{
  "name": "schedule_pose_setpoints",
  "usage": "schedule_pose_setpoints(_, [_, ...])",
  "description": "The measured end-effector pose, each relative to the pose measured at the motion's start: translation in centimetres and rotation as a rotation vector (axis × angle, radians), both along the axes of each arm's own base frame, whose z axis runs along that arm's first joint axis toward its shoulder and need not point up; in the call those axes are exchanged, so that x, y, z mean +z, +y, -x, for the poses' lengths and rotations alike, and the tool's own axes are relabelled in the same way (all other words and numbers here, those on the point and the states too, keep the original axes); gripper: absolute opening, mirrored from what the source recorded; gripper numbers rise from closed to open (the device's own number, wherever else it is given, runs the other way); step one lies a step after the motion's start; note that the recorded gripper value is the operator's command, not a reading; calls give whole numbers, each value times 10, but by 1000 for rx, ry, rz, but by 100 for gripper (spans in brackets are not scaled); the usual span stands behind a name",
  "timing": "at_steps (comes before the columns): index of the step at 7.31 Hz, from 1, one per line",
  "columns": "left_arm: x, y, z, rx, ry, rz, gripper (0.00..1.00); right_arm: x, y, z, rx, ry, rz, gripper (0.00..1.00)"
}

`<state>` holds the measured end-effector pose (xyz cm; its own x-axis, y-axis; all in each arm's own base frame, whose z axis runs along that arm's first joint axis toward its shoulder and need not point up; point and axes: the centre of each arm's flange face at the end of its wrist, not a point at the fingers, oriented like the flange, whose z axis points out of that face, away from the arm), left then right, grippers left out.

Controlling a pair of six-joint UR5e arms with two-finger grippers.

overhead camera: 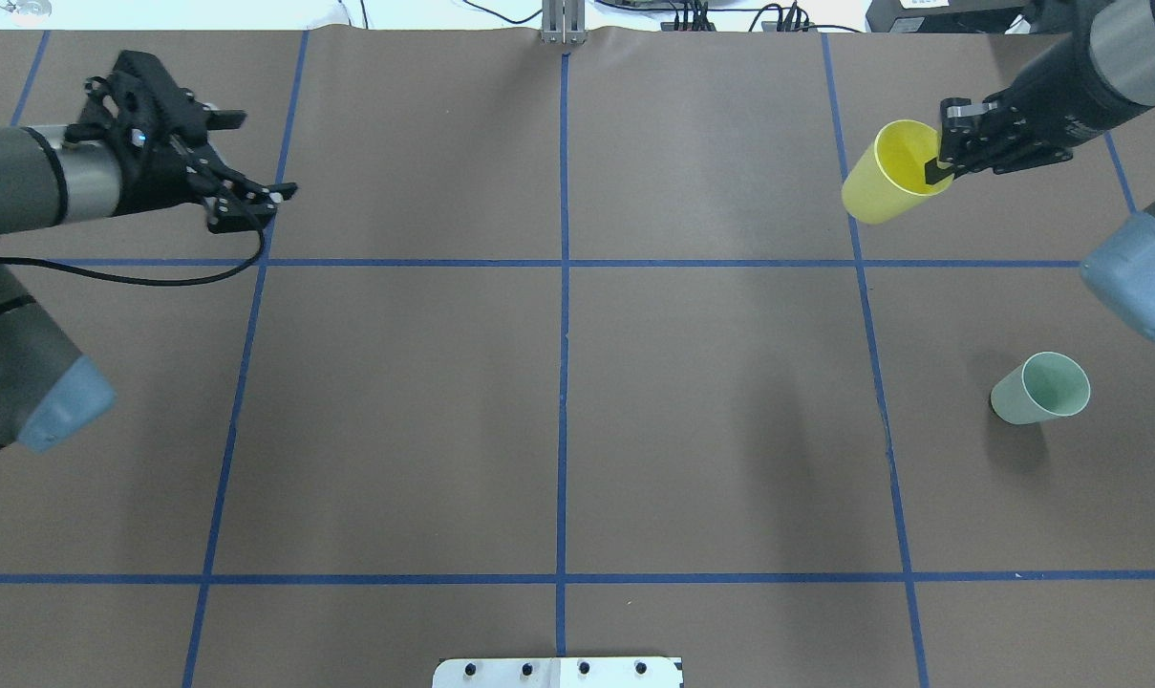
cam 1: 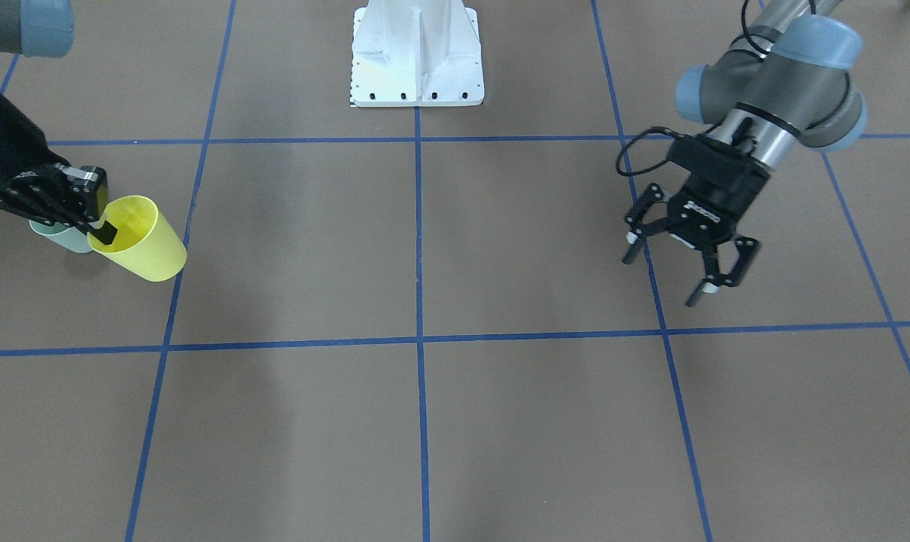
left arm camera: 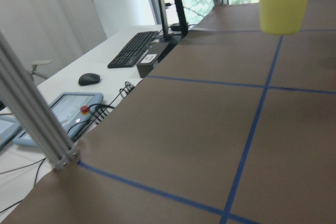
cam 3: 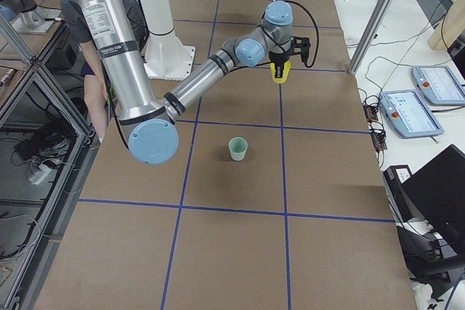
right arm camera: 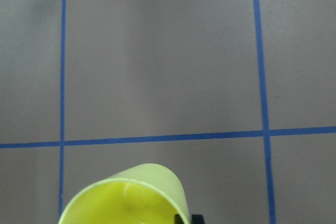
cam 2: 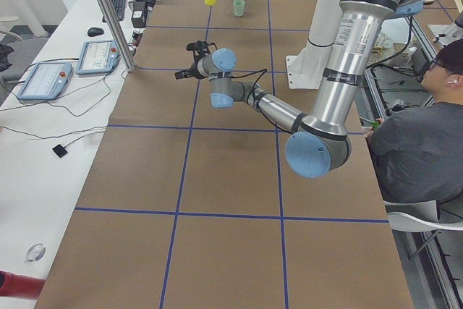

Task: Transfer and stack yellow cup on green cup

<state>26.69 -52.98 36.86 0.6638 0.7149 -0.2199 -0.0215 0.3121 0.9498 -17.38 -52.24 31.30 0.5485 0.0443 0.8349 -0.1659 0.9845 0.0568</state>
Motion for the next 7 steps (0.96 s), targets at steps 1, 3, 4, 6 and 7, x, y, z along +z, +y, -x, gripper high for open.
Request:
schedule_pose_setpoints(1, [36,-14,39,-44,-119,65,100,31,10,-25,-13,34,-17,0])
schedule_pose_setpoints(3, [89,-37,104,-84,-357,213,100,77,35,-65,-48,86,-55,0])
schedule_pose_setpoints(4, [110,-46,138,-117,-424,323,100,95,44,-80,-66,106,-72,0])
schedule_pose_setpoints(6, [155,-53,235,-192,-502,660,100,127,60,-100,-114,142,-107,0])
schedule_pose_setpoints(7, [174,-43,278,-173,-445,800,100,138,67,-110,-133,148,-121,0])
